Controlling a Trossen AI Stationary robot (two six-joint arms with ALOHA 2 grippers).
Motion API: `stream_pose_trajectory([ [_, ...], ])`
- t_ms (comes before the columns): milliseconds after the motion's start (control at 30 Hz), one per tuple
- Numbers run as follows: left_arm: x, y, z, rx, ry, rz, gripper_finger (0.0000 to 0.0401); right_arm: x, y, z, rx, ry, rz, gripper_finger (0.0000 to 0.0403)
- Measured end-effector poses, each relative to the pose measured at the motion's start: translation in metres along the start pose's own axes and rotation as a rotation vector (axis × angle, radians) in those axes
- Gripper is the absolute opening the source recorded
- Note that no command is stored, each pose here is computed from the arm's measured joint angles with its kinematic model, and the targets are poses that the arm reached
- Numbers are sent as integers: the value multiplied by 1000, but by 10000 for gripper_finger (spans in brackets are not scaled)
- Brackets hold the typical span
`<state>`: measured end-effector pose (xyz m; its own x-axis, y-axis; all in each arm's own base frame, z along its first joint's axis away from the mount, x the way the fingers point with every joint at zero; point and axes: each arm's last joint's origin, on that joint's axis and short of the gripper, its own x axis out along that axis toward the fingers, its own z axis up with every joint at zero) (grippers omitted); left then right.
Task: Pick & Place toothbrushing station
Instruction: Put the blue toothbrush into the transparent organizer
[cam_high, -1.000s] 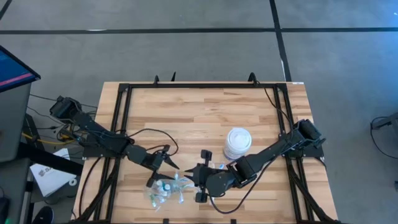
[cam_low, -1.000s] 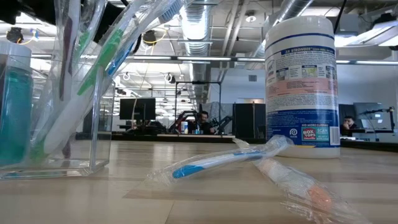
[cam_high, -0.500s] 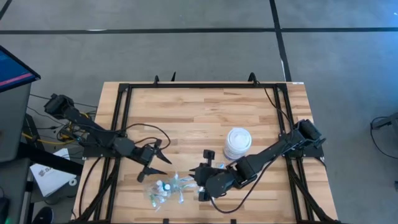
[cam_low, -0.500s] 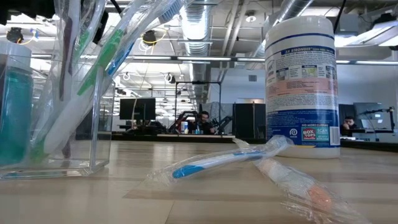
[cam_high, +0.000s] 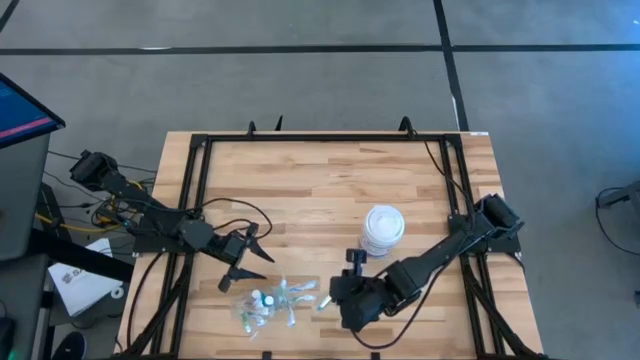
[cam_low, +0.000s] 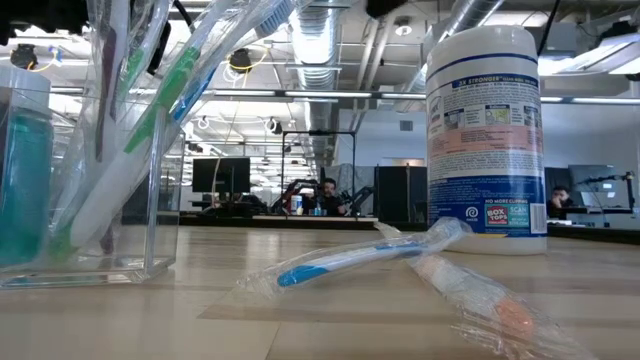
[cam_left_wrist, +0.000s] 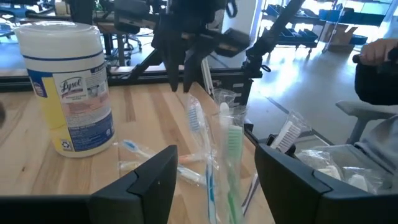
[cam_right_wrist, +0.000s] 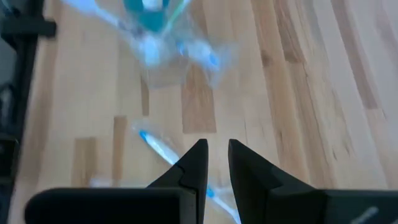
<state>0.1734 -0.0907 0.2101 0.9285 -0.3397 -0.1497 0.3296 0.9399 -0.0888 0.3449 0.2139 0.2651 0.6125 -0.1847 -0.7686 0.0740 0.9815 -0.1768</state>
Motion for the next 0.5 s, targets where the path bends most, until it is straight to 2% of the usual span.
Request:
stream_pose_trajectory([
  [167,0,0,1,-1,-5,1,208,0,-4,-6,0,58,-27,55],
  [300,0,0,1,-1,-6,0,208,0,-5,-9,6,108,0,55],
  [500,0,0,1,-1,-7,1,208,0,-6,-11,-6,128,-10,55],
])
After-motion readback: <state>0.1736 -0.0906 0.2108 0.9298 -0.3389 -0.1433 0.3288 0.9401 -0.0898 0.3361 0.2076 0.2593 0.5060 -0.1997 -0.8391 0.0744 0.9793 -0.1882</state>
